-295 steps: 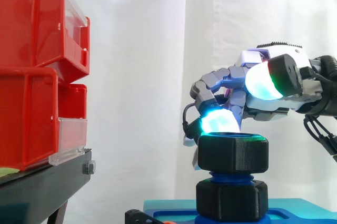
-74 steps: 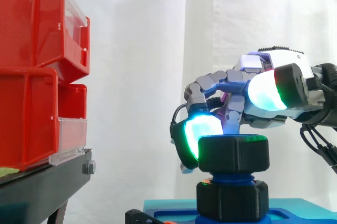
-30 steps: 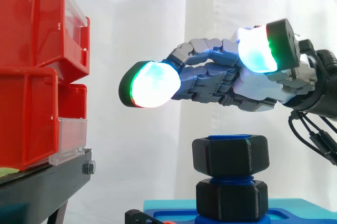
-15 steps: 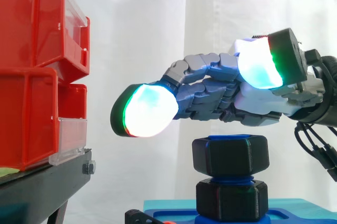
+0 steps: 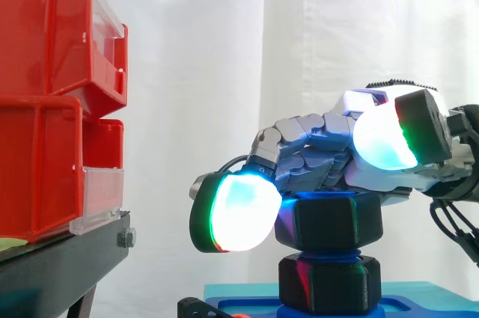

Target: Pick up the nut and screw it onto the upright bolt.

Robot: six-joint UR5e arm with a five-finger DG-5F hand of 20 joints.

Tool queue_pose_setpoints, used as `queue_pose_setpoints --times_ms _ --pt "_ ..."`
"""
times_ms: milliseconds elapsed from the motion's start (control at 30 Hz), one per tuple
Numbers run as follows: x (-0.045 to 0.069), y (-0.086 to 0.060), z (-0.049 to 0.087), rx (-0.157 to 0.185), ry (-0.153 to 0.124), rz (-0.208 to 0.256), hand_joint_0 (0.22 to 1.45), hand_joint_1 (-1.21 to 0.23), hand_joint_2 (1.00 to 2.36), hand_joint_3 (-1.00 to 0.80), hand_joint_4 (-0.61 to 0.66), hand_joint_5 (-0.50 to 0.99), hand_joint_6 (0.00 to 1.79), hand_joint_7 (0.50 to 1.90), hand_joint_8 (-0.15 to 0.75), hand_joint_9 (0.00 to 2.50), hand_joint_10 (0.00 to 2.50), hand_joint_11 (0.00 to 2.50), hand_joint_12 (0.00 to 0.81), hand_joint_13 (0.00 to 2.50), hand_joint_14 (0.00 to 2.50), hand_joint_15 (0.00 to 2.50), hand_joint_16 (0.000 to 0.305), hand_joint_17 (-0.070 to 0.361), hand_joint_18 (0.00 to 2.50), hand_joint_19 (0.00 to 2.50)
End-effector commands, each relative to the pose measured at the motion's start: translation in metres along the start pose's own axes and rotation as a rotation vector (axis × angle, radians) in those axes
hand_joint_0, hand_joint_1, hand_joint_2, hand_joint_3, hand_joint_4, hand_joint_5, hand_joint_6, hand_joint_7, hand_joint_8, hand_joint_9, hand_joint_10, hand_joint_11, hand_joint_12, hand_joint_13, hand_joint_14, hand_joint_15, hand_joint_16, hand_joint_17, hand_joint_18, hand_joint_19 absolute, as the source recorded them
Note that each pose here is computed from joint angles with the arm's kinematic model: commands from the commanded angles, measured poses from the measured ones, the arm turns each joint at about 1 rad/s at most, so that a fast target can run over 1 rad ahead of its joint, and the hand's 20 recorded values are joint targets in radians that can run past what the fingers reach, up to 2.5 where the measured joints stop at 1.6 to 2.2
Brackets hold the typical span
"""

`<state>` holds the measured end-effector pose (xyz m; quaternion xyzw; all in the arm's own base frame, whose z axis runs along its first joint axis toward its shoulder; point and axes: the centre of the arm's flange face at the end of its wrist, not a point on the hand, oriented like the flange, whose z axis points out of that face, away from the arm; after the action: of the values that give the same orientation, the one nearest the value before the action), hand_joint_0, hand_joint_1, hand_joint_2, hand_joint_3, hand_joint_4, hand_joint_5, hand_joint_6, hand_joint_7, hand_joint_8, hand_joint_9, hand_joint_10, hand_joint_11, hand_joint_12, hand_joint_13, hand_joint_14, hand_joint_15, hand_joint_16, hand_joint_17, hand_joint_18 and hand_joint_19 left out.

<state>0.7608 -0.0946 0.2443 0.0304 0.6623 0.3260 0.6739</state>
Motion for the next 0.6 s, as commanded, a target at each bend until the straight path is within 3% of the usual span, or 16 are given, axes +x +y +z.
queue_pose_setpoints --times_ms 0,233,567 --pt "0.0 -0.001 -0.001 -0.003 -0.005 -0.002 0.46 -0.2 1.0 -0.5 0.14 -0.18 0.5 0.78 0.199 0.28 0.0 0.0 0.275 0.16 0.0 0.0 0.032 0.071 0.0 0.0" --pt "-0.001 -0.003 -0.002 -0.002 -0.005 -0.004 0.47 -0.22 1.0 -0.5 0.16 -0.16 0.5 0.85 0.212 0.32 0.0 0.0 0.263 0.2 0.0 0.0 0.028 0.064 0.0 0.0" --pt "-0.008 -0.011 -0.008 -0.006 -0.017 -0.012 0.48 -0.24 1.0 -0.5 0.17 -0.13 0.5 1.1 0.229 0.4 0.0 0.0 0.242 0.27 0.0 0.0 0.024 0.053 0.0 0.0"
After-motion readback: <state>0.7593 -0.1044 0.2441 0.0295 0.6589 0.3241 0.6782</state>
